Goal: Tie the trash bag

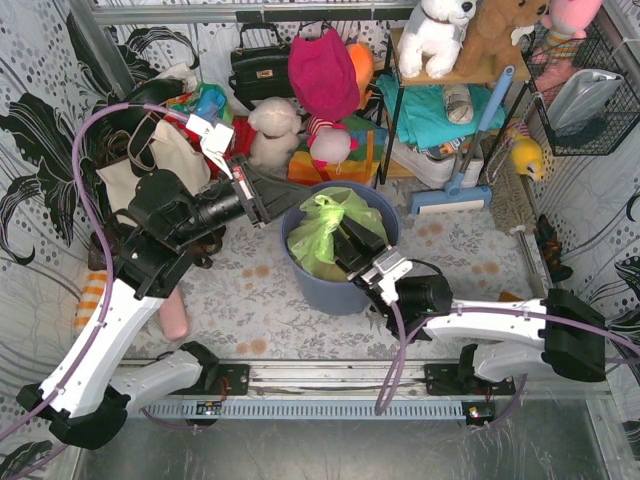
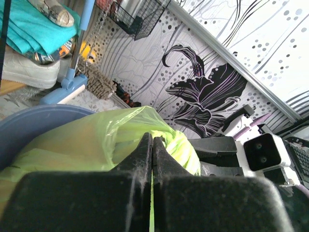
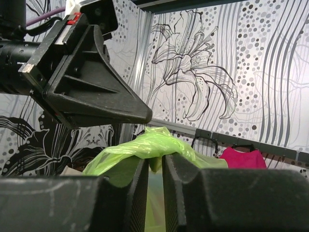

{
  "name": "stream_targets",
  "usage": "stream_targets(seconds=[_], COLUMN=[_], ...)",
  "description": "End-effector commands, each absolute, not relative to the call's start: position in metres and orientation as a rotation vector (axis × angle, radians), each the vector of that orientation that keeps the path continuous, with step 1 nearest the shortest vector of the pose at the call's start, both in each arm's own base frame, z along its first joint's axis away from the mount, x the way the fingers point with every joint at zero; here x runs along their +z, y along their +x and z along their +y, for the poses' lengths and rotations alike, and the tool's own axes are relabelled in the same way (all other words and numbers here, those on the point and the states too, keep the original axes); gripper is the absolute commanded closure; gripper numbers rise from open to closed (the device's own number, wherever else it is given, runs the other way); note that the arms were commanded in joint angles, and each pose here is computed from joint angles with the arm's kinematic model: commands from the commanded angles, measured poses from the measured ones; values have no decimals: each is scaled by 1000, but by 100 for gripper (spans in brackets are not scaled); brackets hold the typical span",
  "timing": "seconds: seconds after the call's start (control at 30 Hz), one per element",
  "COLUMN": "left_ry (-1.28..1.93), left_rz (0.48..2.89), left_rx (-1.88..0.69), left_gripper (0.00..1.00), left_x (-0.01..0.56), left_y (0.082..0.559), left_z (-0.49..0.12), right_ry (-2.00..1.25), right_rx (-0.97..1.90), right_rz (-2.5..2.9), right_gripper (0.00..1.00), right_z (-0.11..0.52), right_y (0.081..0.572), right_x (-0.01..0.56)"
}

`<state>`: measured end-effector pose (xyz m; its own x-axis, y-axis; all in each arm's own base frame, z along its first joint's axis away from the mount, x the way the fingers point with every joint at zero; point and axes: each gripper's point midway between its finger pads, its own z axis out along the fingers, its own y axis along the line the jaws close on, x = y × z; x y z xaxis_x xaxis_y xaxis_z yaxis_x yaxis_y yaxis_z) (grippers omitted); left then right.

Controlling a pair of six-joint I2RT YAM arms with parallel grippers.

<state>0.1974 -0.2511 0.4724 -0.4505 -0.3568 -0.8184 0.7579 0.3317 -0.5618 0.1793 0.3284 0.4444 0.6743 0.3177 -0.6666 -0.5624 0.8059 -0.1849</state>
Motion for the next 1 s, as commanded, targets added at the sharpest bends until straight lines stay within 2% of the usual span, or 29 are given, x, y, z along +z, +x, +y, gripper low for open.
stream_targets(seconds=[0.0,0.1,0.27,0.3,0.33,0.43,0.83,0.97], left_ry=[377,375,402,414,427,458,402,338], left_rz=[1429,1409,1424,1430,1441,1465,1506,1545], left_rx=[-1296,-1289,-1347,-1372,-1400,-1454,-1418,-1366], left_gripper=[100,100,100,97,89,74,52,49], left_x=[495,499,501,501,500,496,488,482], left_y=[200,202,202,199,197,190,186,195], left_z=[-244,-244,-254,-257,-260,-265,-254,-249], right_ry=[-348,-380,-419,-417,-413,-393,-291,-278], right_rx=[608,641,638,632,627,609,455,442], right_rz=[676,690,705,703,700,683,636,600], right_gripper=[83,83,100,100,100,100,100,100], right_z=[311,310,316,316,316,317,320,321], right_y=[172,167,166,167,167,170,189,187], right_x=[454,451,449,450,452,459,464,469])
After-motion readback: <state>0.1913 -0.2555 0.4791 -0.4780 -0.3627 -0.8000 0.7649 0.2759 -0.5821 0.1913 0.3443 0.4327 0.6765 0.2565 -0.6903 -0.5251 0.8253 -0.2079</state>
